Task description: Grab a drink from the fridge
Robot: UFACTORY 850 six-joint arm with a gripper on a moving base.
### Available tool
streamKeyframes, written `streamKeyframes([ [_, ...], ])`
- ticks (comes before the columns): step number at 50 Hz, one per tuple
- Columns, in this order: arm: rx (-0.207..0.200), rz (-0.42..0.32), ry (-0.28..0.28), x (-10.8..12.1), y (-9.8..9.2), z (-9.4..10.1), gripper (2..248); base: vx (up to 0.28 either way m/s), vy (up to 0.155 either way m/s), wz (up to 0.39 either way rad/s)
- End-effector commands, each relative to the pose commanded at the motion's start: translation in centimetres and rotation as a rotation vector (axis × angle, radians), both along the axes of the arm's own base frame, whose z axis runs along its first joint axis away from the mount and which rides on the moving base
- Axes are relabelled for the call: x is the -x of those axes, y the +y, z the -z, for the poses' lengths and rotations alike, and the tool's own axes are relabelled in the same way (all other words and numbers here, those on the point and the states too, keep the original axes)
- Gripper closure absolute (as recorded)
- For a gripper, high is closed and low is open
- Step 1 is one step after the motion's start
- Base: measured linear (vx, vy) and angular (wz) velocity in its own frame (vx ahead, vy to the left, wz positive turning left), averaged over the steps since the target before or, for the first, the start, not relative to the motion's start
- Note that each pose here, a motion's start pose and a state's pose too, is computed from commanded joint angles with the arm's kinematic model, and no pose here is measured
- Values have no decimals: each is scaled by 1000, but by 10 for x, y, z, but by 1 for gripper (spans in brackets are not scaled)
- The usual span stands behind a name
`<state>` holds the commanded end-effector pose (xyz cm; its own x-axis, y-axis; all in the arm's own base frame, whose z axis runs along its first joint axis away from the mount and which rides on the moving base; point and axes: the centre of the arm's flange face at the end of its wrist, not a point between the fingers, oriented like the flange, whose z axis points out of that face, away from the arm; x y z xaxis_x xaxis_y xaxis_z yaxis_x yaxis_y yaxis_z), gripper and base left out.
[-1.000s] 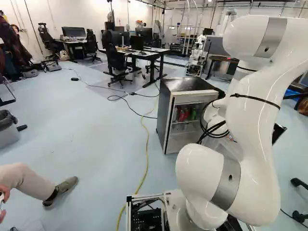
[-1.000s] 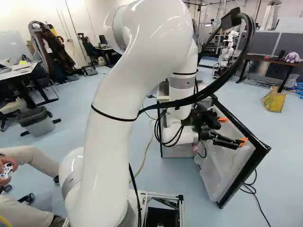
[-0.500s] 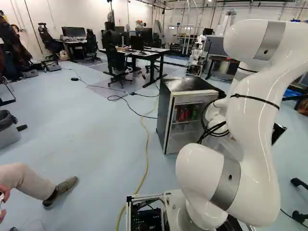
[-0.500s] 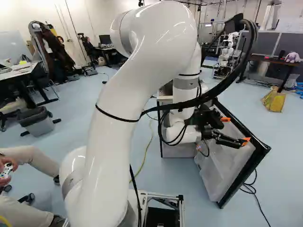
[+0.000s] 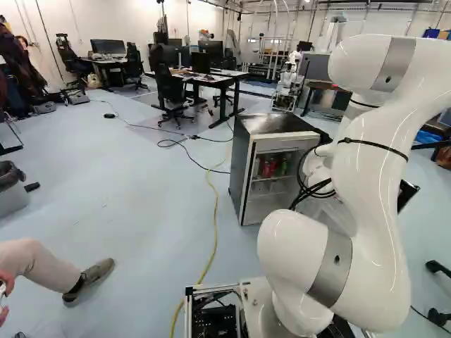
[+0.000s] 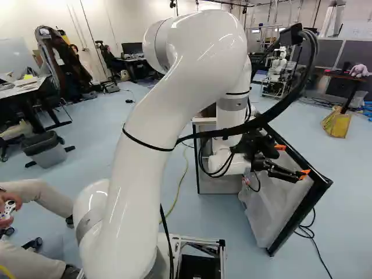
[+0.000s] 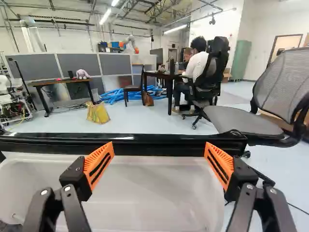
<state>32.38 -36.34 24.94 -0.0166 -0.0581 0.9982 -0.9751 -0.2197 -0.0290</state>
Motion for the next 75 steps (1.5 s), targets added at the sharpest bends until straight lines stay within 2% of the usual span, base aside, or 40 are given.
streamKeyframes([
  [56,32,27,-34,-21,-38,8,3,0,0,0],
  [66,31,28,-33,-20,-38,8,3,0,0,0],
  [75,21,25,-22,-10,-29,5,3,0,0,0],
])
